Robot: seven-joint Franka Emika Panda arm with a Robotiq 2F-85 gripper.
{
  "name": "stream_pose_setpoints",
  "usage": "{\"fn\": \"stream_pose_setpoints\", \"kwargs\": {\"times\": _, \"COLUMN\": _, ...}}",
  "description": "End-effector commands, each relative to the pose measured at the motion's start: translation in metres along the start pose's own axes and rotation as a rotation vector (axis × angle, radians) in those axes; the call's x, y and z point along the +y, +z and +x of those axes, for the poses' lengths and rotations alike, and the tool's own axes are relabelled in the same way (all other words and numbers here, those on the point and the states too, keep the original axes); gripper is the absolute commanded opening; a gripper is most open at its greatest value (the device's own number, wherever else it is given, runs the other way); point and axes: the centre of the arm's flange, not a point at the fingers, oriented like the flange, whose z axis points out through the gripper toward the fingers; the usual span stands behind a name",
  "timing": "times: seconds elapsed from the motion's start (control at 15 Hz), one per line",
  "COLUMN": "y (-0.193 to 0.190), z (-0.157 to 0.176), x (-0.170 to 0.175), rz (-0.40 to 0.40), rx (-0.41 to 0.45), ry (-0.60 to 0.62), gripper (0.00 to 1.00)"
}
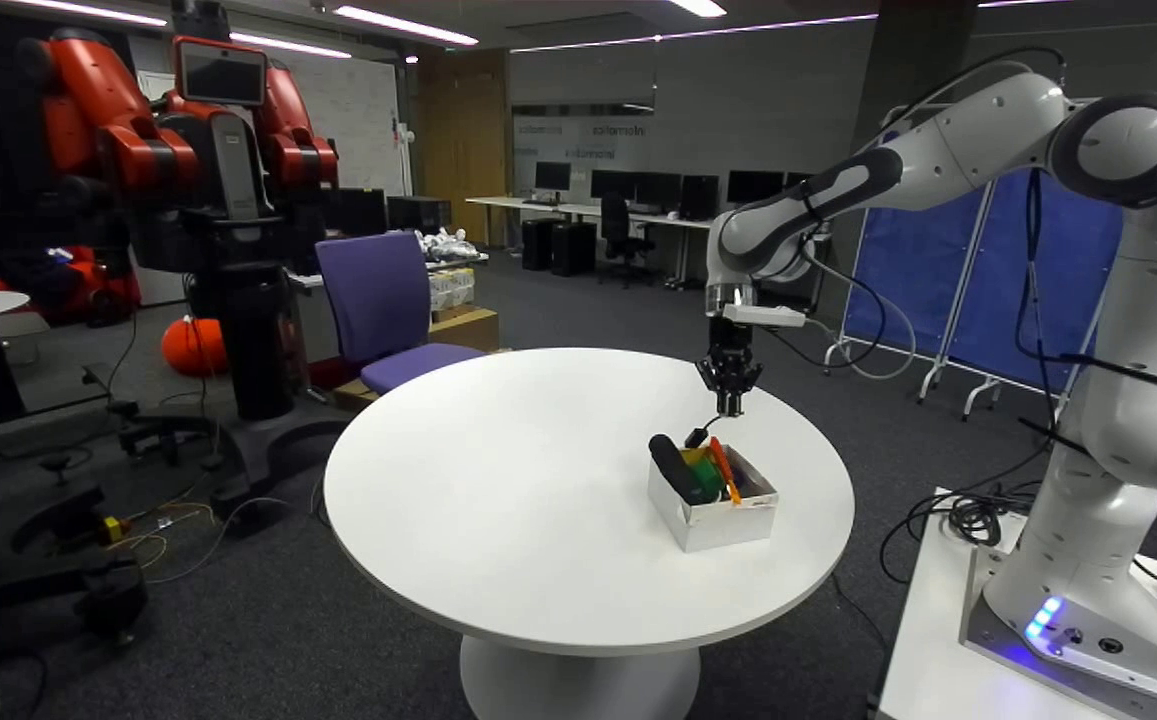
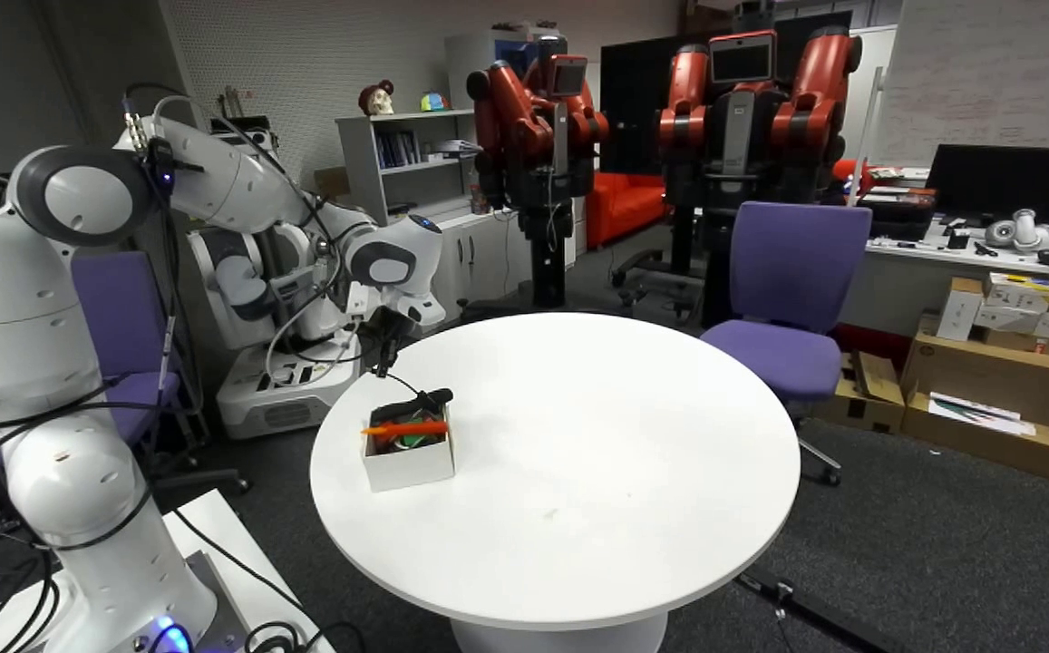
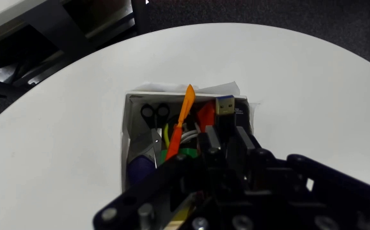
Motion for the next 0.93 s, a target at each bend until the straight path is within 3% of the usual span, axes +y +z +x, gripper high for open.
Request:
{"fn": "stream_pose_setpoints", "kwargs": {"times": 0.0, "y": -0.003, "z": 0.018, "x": -0.009, "rz": 0.004, "rx": -0.062, "ry": -0.034, "gripper": 0.04}}
{"fn": "stream_pose_setpoints", "kwargs": {"times": 0.53, "y": 0.018, "z": 0.04, "x": -0.022, "rz": -0.04, "rx": -0.103, "ry": -0.023, "gripper": 0.04}}
{"fn": "stream_pose_setpoints", "kwargs": {"times": 0.87, "y": 0.009, "z": 0.048, "x": -0.025, "rz": -0.048, "rx": -0.175, "ry": -0.011, "gripper": 0.04}}
